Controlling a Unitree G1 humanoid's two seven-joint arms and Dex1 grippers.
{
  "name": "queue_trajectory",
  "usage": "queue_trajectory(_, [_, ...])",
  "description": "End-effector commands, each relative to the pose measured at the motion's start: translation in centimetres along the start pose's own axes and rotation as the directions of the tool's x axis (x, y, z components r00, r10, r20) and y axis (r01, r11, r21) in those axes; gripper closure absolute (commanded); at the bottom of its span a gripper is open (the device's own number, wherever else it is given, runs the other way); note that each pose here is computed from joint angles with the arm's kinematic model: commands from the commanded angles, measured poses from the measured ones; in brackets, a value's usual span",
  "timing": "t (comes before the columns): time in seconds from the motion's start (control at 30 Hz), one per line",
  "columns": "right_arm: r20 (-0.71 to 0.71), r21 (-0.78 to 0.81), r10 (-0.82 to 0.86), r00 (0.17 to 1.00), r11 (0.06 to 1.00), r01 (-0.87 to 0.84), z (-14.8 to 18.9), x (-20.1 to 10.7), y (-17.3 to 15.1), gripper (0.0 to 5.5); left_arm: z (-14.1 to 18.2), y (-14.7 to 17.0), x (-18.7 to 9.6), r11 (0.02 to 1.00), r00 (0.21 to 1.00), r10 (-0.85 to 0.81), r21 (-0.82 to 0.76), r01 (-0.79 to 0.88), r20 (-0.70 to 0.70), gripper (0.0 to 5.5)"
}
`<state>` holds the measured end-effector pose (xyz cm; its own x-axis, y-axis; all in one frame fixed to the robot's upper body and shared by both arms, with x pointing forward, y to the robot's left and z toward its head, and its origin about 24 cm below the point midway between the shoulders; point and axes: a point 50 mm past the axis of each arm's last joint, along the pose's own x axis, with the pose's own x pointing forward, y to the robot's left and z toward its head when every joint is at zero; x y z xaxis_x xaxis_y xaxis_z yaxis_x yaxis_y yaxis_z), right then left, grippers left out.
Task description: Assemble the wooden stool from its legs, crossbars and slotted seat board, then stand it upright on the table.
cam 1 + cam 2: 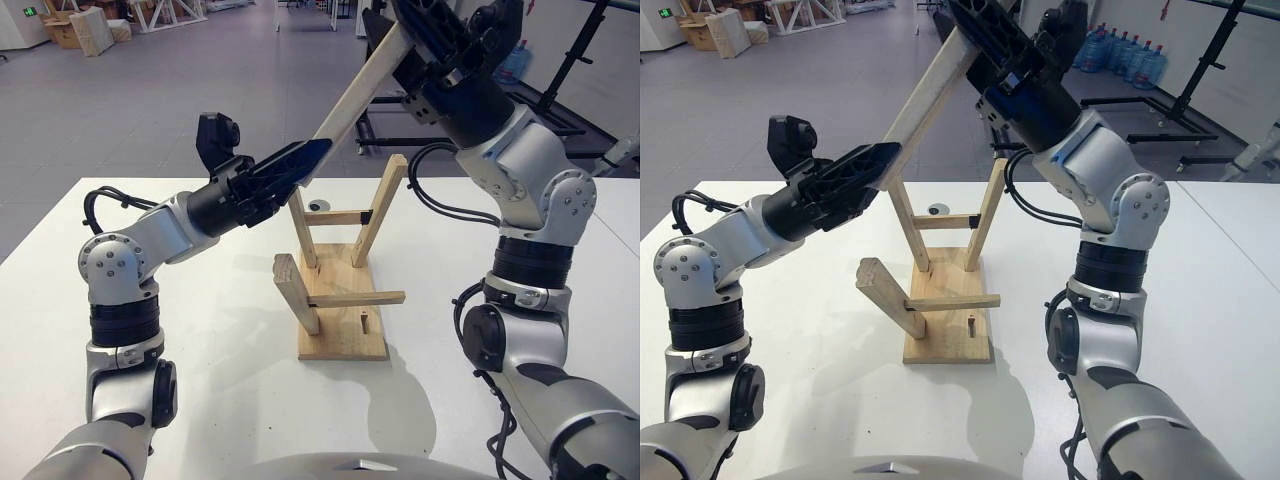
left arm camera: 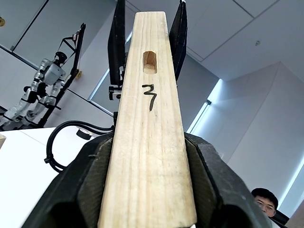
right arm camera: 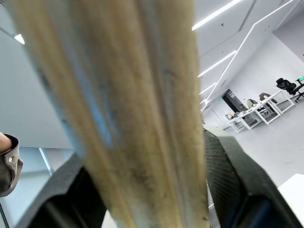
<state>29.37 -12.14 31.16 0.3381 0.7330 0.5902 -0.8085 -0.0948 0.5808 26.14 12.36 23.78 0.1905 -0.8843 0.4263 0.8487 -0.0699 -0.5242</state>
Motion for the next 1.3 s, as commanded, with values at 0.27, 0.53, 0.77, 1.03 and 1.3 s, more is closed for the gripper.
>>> queue_trajectory(0.27, [0.021, -0.075, -0.082, 0.996, 0.994, 0.083, 0.5, -1.3, -0.8, 3.45, -0.4, -0.4, 0.2, 0.995, 0.999, 0.025, 0.1, -0.022, -0.03, 2.54])
queue_trajectory(0.53, [0.072, -0.141, -0.112, 0.991, 0.983, 0.122, 1.5, -2.1, -0.9, 3.45, 1.5, 0.0, -1.4, 0.981, 0.989, 0.124, 0.144, -0.134, 0.078, 1.3])
queue_trajectory(0.77, [0.168, -0.46, -0.141, 0.976, 0.864, 0.204, 3.7, -5.6, -0.3, 3.45, 8.0, -1.9, -4.5, 0.889, 0.853, 0.244, 0.245, -0.387, 0.462, 0.88])
queue_trajectory(1.03, [0.092, -0.714, -0.323, 0.942, 0.638, 0.288, 3.3, -14.8, 0.9, 3.45, 4.2, -0.8, -9.2, 0.686, 0.672, 0.549, 0.191, -0.702, 0.498, 0.88])
queue_trajectory(1.3, [0.021, -0.581, -0.363, 0.932, 0.754, 0.306, -0.2, -18.5, -3.0, 3.45, 1.5, 1.4, -9.6, 0.632, 0.634, 0.646, 0.167, -0.756, 0.426, 0.88])
